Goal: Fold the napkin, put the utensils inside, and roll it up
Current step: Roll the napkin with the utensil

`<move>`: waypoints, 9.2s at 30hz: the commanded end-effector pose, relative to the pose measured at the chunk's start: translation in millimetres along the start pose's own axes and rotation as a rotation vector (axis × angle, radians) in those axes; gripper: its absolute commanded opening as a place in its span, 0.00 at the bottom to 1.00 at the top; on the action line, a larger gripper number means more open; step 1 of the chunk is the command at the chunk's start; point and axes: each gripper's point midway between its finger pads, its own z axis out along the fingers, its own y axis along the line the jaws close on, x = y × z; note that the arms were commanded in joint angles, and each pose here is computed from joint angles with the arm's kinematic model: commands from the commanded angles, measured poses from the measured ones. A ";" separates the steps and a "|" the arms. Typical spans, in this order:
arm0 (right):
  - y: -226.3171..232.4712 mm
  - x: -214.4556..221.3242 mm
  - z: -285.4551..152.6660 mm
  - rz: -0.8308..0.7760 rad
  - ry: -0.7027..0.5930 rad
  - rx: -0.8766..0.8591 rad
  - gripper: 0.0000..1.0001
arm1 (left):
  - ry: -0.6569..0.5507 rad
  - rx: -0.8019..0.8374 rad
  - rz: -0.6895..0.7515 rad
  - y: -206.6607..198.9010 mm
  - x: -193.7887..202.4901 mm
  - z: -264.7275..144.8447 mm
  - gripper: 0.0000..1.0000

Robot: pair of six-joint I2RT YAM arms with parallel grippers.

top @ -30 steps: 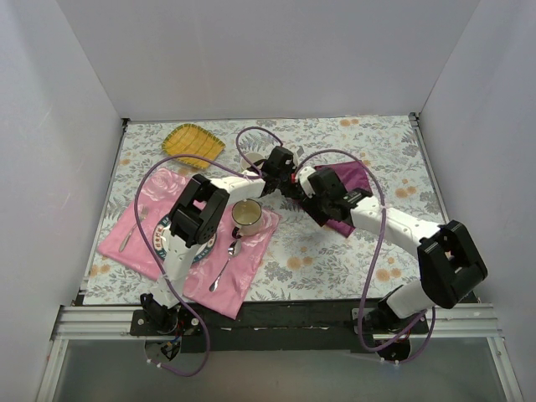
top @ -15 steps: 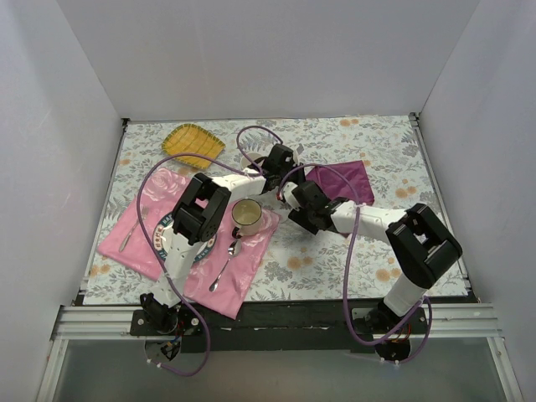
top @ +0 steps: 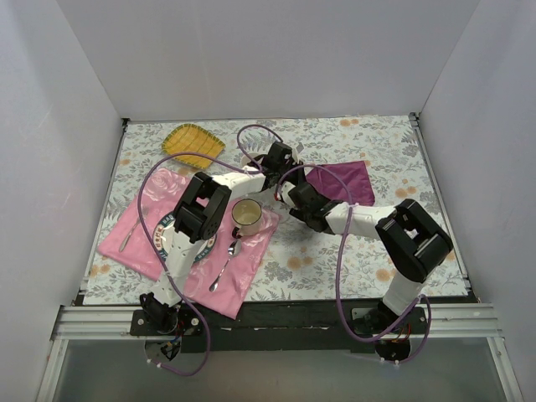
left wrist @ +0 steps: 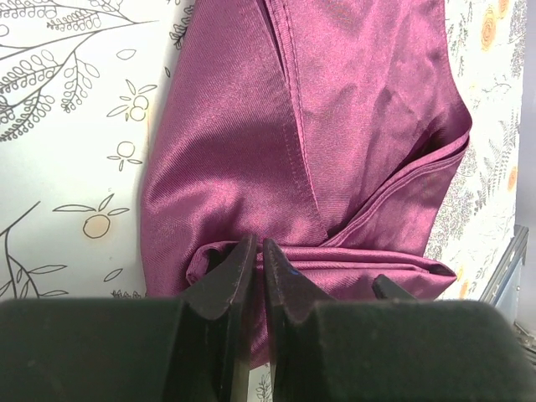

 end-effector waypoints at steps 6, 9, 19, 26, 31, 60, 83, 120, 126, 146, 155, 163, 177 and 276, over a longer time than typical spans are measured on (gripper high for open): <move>46.7 36.3 15.7 0.077 0.103 -0.283 0.51 | 0.074 -0.088 -0.023 39.0 17.6 4.6 0.08; 57.3 40.0 17.8 0.127 0.112 -0.375 0.42 | 0.065 -0.069 -0.011 31.8 8.8 4.0 0.08; 89.5 39.4 16.3 0.284 0.111 -0.638 0.15 | 0.008 0.008 0.035 -3.1 -32.9 -16.2 0.10; 97.2 32.6 3.0 0.479 0.086 -0.761 0.08 | -0.133 0.093 0.037 -45.9 -103.2 -56.0 0.29; 91.2 18.8 -3.8 0.611 0.067 -0.855 0.07 | -0.165 0.147 -0.033 -62.4 -127.2 -79.0 0.52; 73.0 23.4 16.6 1.177 0.085 -1.304 0.04 | -0.109 -0.103 -0.201 -40.4 -18.5 -105.1 0.57; 61.9 23.0 22.2 1.138 0.072 -1.221 0.03 | -0.172 -0.635 -0.569 7.3 9.5 -81.3 0.68; 66.0 30.7 25.2 1.115 0.087 -1.194 0.02 | -0.277 -0.630 -0.547 27.8 42.7 -63.0 0.63; 63.7 29.4 23.4 1.113 0.078 -1.188 0.02 | -0.300 -0.650 -0.501 41.4 43.3 -55.4 0.37; 20.9 11.3 -4.7 0.826 0.011 -0.868 0.47 | 0.131 -0.712 -0.428 27.7 87.3 -44.7 0.00; -1.0 -8.8 -31.9 0.538 -0.122 -0.471 0.69 | 0.193 -0.706 -0.406 17.3 86.7 -56.2 0.00; 6.6 -13.2 -52.6 0.301 -0.165 -0.187 0.72 | 0.236 -0.717 -0.400 22.3 87.4 -60.2 0.00; 44.8 -10.1 -44.4 0.277 -0.132 -0.173 0.64 | 0.256 -0.695 -0.416 16.0 84.4 -60.3 0.00; 99.3 55.1 -26.4 1.172 0.114 -0.952 0.34 | 0.131 -0.091 -0.233 26.5 80.5 -33.0 0.13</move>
